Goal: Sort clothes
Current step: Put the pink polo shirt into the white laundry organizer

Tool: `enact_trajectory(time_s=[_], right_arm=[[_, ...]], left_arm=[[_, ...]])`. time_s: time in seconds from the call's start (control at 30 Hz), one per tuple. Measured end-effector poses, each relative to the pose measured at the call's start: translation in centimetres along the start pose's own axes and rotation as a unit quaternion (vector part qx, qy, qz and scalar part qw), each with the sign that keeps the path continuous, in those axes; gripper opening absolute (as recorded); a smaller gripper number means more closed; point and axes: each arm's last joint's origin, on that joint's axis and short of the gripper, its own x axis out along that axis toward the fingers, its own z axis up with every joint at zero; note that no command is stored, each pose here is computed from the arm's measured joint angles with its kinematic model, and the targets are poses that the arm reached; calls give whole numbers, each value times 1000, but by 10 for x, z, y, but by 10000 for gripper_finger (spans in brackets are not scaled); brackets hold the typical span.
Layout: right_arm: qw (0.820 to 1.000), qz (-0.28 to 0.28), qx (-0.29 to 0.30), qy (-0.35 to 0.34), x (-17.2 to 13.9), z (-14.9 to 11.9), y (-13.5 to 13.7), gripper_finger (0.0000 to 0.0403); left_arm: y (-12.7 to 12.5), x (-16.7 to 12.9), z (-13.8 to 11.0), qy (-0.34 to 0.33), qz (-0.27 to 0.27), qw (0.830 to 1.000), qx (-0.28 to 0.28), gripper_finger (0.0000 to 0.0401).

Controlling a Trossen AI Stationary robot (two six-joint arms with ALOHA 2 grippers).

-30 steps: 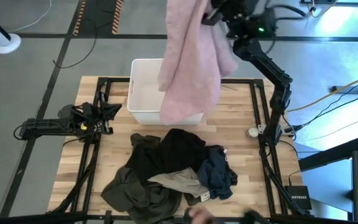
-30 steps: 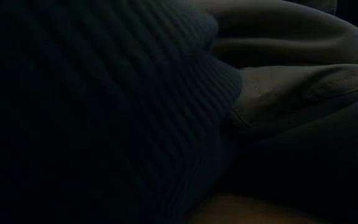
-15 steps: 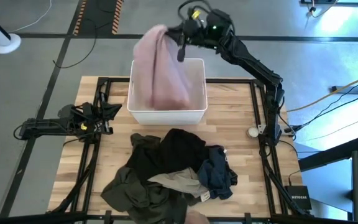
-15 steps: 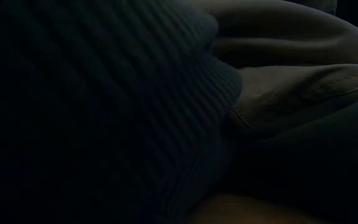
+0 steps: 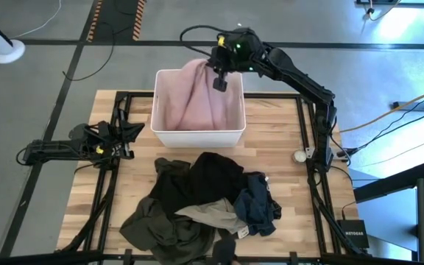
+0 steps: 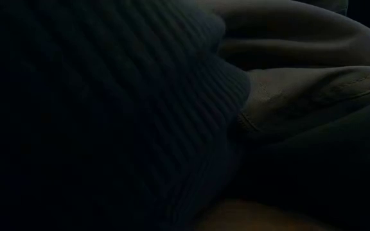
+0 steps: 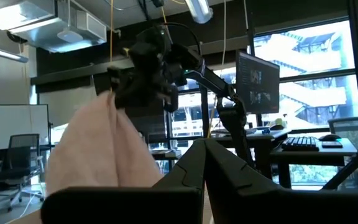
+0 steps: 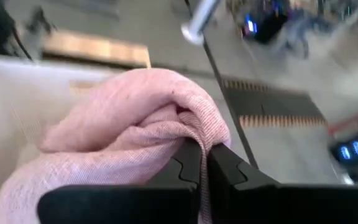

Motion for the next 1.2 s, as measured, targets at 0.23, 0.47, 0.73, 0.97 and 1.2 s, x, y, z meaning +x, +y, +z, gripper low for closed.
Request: enact_trajectory(time_s=[0.23,0.47,0.73,0.97,1.2], right_arm=[[995,16,0,96,9,-23,9,12],[987,45,3,151,42,-56,25,12],[983,60,8,173,67,-85,39,12],[981,66,8,182,72,-93,44,12],[978,53,77,186,72,-93,44,42]], left_arm=[[0,0,-1,3,0,1000,1,0],[0,0,-2,9,-2,1000,2,0],[0,0,-2,11,-2,1000,3,0],[0,0,-2,11,-2,1000,5,0],[0,0,-2,11,-2,1000,6,0]])
